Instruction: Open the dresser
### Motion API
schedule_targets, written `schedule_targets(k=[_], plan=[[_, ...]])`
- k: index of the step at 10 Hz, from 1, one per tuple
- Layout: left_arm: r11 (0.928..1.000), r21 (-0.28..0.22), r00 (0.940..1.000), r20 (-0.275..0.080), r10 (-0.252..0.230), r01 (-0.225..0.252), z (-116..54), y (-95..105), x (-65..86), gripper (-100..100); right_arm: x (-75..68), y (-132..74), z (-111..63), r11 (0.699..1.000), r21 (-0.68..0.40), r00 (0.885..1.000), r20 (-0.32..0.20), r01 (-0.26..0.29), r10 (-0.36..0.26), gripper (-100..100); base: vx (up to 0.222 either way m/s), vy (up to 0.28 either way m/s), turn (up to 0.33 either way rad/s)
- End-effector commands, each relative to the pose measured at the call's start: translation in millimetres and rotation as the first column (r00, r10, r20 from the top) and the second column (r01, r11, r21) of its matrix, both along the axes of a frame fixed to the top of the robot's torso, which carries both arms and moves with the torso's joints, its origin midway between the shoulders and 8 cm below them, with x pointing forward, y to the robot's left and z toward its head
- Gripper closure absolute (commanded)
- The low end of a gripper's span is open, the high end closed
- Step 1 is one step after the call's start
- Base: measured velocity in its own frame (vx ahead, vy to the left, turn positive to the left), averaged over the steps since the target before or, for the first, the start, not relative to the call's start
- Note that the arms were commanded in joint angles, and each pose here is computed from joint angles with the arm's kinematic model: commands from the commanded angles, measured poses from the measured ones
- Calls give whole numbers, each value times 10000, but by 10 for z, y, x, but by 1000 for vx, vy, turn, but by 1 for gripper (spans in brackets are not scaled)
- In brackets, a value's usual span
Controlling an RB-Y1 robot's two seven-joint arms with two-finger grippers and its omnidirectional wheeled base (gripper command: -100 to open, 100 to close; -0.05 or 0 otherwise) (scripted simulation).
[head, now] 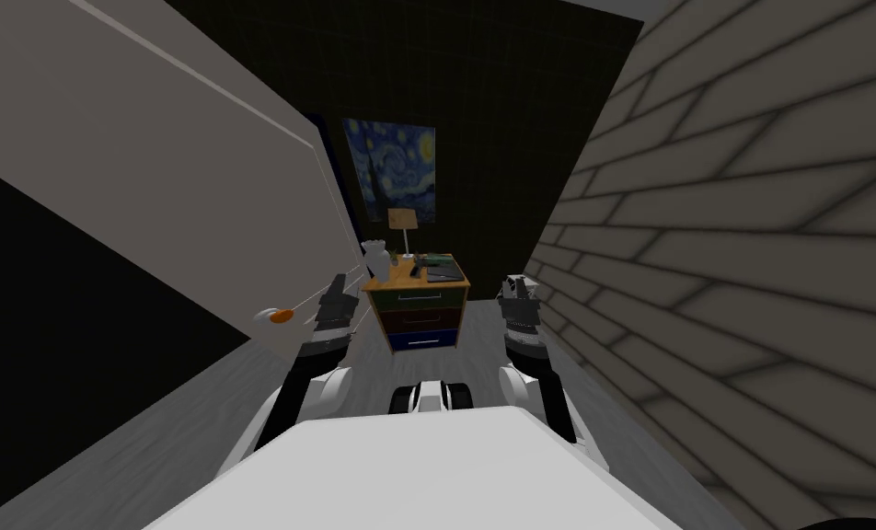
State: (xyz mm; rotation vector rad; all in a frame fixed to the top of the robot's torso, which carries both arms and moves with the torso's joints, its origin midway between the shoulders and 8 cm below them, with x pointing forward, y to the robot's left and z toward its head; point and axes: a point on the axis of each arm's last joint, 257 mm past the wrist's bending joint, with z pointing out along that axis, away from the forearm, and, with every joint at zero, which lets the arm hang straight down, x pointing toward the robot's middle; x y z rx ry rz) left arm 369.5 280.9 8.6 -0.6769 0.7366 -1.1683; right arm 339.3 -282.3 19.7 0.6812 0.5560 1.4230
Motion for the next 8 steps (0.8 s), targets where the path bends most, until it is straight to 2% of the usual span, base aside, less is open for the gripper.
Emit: schedule_targets(k=[1,4,8], plan=[[9992,363,9998,-72,-164,167,-30,-35,15,-100,0,0,0,10000,0,10000,0,0,0,0,12,-2,3],[9940,993,9988,-236,-427,449,-150,-83,60,-100,1,0,-3,10000,1,10000,-8,1,-1,0,22,-1,5],[9859,1534,9971,-454,-606,669,-406,-89,132,-100,1,-1,-3,10000,2,10000,-8,1,-1,0,42,-6,8]])
